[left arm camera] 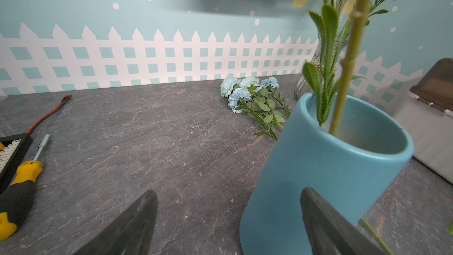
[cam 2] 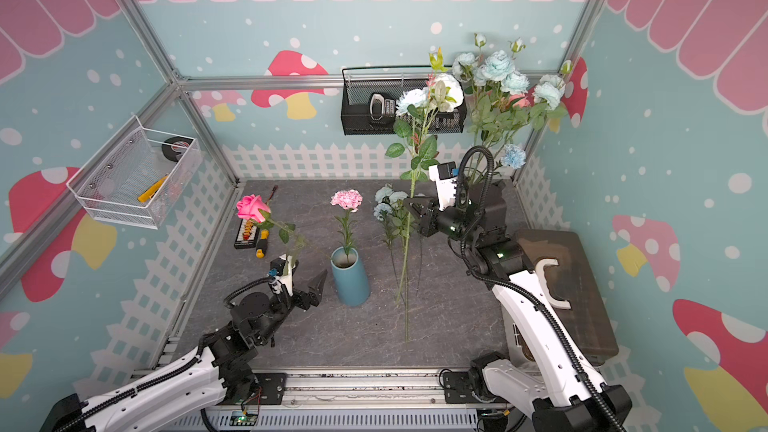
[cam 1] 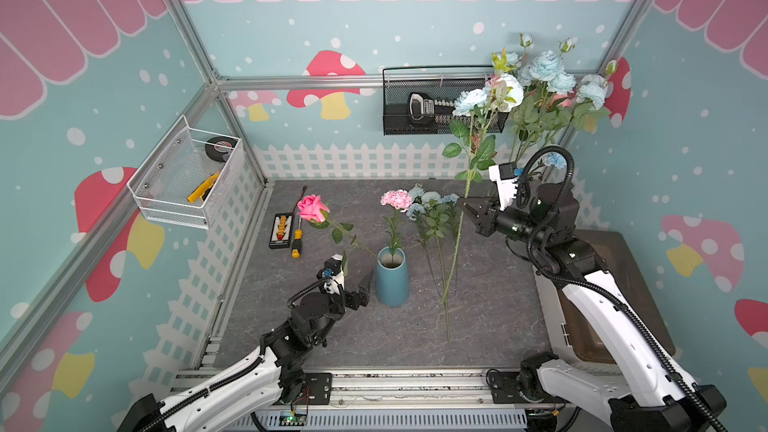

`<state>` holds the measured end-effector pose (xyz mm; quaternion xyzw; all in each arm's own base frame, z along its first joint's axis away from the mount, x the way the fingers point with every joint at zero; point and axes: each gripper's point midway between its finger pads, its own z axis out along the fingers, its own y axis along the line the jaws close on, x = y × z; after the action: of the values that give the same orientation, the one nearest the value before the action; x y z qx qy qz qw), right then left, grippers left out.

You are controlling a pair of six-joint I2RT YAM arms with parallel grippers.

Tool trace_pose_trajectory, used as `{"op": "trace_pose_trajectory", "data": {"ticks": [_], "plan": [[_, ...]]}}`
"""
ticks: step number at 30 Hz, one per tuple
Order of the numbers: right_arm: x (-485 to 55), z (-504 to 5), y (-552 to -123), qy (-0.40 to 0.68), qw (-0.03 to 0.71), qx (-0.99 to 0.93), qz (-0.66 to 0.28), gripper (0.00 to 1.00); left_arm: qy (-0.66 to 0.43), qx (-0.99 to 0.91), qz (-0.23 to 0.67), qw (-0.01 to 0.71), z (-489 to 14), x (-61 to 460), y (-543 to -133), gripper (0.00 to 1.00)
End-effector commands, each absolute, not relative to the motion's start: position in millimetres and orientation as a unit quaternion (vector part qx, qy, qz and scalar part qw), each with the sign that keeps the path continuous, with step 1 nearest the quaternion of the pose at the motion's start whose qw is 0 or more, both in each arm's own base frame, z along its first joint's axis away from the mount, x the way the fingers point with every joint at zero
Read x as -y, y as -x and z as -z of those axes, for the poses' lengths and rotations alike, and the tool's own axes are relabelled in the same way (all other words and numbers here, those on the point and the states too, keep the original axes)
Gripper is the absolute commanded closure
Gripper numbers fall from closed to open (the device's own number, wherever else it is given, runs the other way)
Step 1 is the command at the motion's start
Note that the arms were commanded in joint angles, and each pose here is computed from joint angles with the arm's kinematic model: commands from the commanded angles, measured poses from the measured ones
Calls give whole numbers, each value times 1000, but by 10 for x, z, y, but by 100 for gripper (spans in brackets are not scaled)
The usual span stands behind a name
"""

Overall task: Pick out blue flowers from the vase
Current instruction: Place the flower at the center of the board.

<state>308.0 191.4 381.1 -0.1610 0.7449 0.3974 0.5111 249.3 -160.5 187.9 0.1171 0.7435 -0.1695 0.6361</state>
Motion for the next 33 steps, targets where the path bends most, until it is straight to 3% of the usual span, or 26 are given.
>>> {"op": "trace_pose_trajectory", "data": {"ticks": [1,17,33], "plan": [[-1880,-3783,-3169,150,516,-739,-407,100,-109,-731,184,647,-2046,1630,-2513,9],[-2206,-2928,-3669,146,402,-787,-445,100,-110,-734,182,645,-2039,1642,-2528,9],[-3074,-2046,-3895,185,299,-815,-461,100,-110,-736,180,644,-2034,1648,-2538,9]]}}
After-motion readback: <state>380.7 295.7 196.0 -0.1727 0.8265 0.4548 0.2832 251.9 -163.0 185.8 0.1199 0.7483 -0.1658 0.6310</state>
